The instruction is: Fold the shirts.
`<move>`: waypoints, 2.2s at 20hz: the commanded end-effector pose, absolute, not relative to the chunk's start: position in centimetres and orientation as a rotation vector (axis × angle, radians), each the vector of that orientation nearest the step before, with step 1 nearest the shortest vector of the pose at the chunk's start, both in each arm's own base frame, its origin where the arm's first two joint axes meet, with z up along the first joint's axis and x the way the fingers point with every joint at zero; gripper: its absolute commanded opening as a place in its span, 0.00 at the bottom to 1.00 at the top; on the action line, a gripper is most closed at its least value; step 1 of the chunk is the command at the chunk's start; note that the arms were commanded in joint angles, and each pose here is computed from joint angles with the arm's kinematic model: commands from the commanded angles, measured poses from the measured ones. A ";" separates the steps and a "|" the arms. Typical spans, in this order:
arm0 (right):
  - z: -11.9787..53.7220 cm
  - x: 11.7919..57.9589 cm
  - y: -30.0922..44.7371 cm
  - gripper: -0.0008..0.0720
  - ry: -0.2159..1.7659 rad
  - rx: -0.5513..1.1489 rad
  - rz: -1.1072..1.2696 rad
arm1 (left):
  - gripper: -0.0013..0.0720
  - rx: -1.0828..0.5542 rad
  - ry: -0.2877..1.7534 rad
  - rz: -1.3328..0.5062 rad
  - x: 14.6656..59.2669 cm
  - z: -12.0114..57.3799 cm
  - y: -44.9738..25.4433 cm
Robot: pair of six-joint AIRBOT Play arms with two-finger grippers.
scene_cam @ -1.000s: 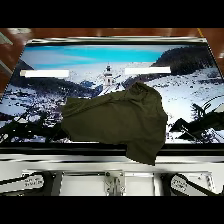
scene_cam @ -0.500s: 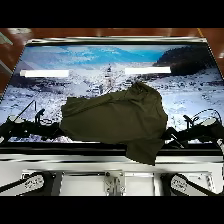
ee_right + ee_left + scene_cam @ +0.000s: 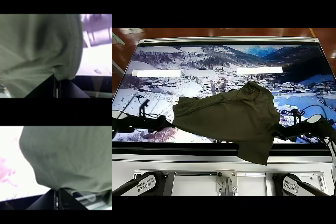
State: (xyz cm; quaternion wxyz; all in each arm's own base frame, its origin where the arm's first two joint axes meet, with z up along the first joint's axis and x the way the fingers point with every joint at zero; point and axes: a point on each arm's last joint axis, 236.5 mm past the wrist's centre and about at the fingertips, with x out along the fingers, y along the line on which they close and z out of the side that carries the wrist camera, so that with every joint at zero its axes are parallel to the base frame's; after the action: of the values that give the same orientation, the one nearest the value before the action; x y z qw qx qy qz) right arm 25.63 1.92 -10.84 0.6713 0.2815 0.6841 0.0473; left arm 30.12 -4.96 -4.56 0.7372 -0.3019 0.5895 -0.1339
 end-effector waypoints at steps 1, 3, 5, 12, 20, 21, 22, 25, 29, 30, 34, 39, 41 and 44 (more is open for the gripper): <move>-1.8 31.8 0.7 0.08 1.244 0.477 0.170 | 0.06 -0.502 0.996 -0.312 35.4 6.0 -3.2; 10.5 36.7 -0.5 0.08 0.886 0.337 0.184 | 0.06 -0.341 0.660 -0.302 38.0 19.3 -2.0; 27.6 38.1 -1.7 0.08 0.431 0.168 0.142 | 0.06 -0.219 0.234 -0.278 36.5 35.8 -2.1; 57.6 21.0 1.6 0.08 -0.352 -0.084 0.036 | 0.06 -0.008 -0.421 -0.253 17.5 59.3 -6.9; 51.0 15.0 -1.6 0.08 -0.075 -0.175 -0.195 | 0.06 0.059 -0.140 -0.150 15.3 52.3 -6.3; 49.7 15.3 -1.7 0.08 -0.019 -0.170 -0.189 | 0.06 0.058 -0.095 -0.153 15.6 51.2 -6.3; 48.7 15.8 -1.8 0.08 0.028 -0.164 -0.182 | 0.06 0.056 -0.040 -0.161 16.1 49.9 -6.3; 43.6 19.5 -2.9 0.08 0.260 -0.126 -0.154 | 0.06 -0.014 0.177 -0.182 19.0 43.6 -5.6; 28.9 26.3 -4.7 0.08 0.778 0.071 -0.098 | 0.06 -0.179 0.490 -0.158 24.7 32.0 -3.2; 24.7 28.2 -4.6 0.08 0.880 0.137 -0.070 | 0.06 -0.208 0.577 -0.136 26.2 28.6 -2.1; 11.4 37.5 -0.5 0.08 1.007 0.322 0.096 | 0.06 -0.358 0.896 -0.072 33.1 14.1 1.1; 5.4 50.6 0.6 0.08 0.763 0.274 0.046 | 0.06 -0.318 0.942 -0.097 44.2 5.2 1.5; 3.4 53.3 0.8 0.08 0.701 0.274 0.025 | 0.07 -0.311 0.922 -0.085 48.1 2.6 1.3; -0.6 55.1 1.0 0.08 0.706 0.283 0.001 | 0.07 -0.306 0.910 -0.067 52.0 -1.2 1.1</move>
State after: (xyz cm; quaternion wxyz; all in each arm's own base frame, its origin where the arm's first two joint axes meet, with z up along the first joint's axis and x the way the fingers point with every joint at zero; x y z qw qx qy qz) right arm 51.91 0.86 2.27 0.9145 0.1312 0.3822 0.0184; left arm 47.62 1.17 2.83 0.8772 -0.1545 0.4526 -0.0434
